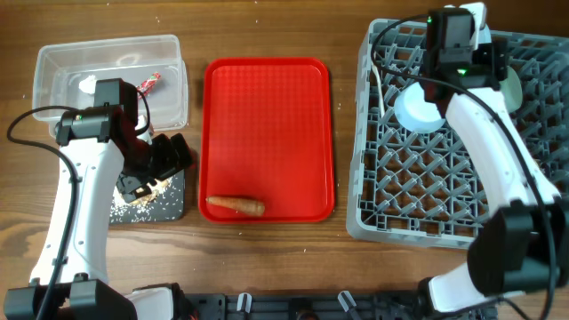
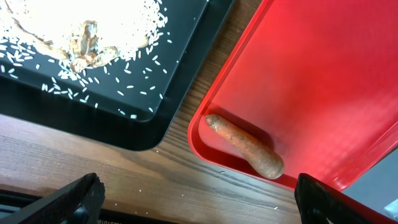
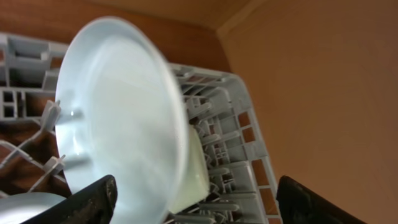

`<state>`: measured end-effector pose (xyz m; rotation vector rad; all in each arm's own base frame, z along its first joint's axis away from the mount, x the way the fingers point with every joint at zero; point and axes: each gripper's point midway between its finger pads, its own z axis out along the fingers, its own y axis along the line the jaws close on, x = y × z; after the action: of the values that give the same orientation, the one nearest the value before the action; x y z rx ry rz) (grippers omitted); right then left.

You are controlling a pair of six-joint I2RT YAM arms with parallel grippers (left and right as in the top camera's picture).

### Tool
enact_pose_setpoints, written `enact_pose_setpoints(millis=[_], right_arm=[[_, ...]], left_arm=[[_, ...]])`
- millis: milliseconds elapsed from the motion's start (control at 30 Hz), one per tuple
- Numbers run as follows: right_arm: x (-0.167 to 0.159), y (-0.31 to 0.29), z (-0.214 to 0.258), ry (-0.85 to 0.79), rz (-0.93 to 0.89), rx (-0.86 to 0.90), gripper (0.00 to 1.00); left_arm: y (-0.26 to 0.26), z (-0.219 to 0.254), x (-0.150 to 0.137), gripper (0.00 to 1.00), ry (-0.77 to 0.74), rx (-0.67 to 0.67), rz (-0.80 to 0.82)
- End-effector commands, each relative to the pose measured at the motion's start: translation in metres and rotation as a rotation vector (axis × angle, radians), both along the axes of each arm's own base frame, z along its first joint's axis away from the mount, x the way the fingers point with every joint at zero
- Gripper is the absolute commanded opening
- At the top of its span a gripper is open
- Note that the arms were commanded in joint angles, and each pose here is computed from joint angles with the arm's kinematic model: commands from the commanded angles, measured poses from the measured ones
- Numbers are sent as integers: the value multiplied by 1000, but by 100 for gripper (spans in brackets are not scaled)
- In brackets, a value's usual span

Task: Sort waste into correct bins and load items into the dishwasher rack
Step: 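Lift the plate with right gripper and stand it upright in the rack, then reach left gripper to the carrot on the red tray and grasp it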

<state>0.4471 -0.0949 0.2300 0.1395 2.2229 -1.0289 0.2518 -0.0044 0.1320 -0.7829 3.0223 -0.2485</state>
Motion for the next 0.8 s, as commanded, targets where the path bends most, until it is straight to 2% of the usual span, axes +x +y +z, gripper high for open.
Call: enact_pose_setpoints(millis=[0,100,167,233,333,433,500,633,767], right_arm=[[-18,13,47,-119,69,116,90],[-46,82,20,52,380,457,91],[-63,127,6,117,484,715,95],[-79,163,-1,196,596,898,96],[-85,168,-6,228,604,933,98],[-87,168,-8,244,600,934,100],[-88,168,-9,246,599,935,100],[-89,168,-10,251,595,937,100],[-89,168,-10,247,580,949,100]], left_arm=[[1,1,-1,100,-6,-1,0],[1,1,0,100,-9,-1,1],[-2,1,1,100,-14,-17,0],[-10,2,2,100,-17,-47,1],[-33,4,1,100,7,-92,52],[-79,8,-6,100,79,-192,189],[-95,8,-11,100,112,-191,254],[-119,4,-25,100,155,-103,408],[-122,-1,-30,100,105,19,507]])
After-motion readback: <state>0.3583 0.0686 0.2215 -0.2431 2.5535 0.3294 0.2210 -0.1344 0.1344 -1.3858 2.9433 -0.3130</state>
